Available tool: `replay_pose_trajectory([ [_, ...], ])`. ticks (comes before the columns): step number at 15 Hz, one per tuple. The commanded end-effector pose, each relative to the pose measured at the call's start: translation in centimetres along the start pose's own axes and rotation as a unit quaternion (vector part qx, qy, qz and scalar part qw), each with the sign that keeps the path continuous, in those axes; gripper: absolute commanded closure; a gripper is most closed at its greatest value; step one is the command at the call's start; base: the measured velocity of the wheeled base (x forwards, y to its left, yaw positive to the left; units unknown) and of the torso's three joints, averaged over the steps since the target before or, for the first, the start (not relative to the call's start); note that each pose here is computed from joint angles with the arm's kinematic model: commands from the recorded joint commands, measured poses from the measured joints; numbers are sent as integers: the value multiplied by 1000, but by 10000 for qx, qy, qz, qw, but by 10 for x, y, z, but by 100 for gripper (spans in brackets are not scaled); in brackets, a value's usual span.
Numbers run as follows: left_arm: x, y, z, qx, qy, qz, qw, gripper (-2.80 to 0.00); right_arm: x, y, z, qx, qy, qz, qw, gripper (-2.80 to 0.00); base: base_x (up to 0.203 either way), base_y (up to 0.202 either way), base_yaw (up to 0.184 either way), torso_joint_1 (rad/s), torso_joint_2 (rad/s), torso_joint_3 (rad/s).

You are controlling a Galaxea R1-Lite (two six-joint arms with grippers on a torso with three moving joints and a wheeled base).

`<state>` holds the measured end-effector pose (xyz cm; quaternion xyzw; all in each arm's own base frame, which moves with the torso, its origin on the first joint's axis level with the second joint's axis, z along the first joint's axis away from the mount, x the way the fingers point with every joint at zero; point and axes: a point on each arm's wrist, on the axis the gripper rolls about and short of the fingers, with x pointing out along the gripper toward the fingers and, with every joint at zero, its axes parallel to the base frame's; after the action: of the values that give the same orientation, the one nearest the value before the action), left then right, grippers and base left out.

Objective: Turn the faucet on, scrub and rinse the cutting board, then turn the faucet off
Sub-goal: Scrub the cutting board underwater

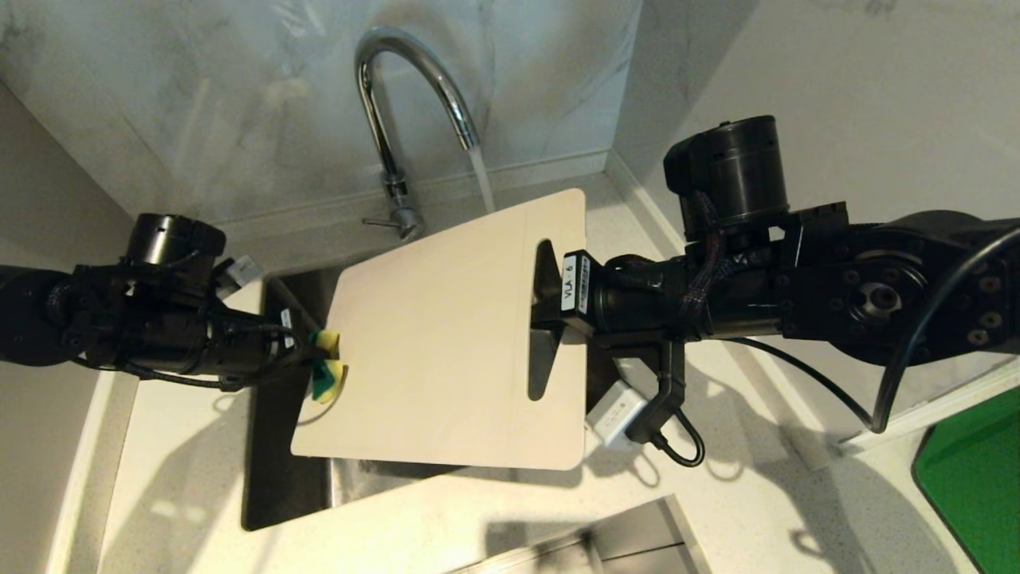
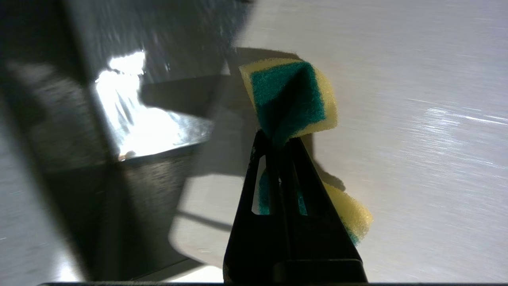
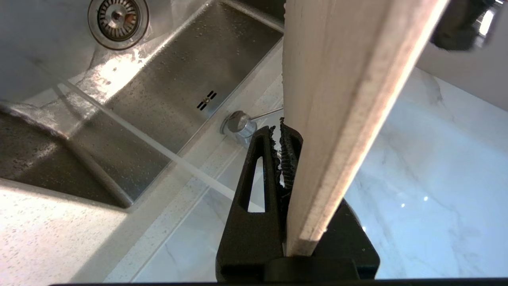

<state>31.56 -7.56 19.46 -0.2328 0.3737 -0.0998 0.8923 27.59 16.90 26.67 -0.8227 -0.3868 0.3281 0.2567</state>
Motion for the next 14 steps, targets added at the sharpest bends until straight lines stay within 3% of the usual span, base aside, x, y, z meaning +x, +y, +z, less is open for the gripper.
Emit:
replay_pose_trajectory([
  [1,4,17,0,-124,68,187,9997,0,-1,1,2,-52,-24,2,10000,0,0,0,0,0,0,0],
  [5,-5,9,1,-57,29,-29,10000,0,-2,0,2,-65,-4,-13,10000,0,0,0,0,0,0,0],
  [7,-11,-8,-1,81,-12,-249,9997,0,-3,1,3,-63,-7,-10,10000,0,0,0,0,0,0,0],
  [11,-36,-67,-8,223,205,-859,9958,0,-2,0,2,-49,48,-39,10000,0,0,0,0,0,0,0],
  [14,-58,-121,-30,535,490,-1374,9878,0,-1,2,2,-36,37,-23,10000,0,0,0,0,0,0,0],
])
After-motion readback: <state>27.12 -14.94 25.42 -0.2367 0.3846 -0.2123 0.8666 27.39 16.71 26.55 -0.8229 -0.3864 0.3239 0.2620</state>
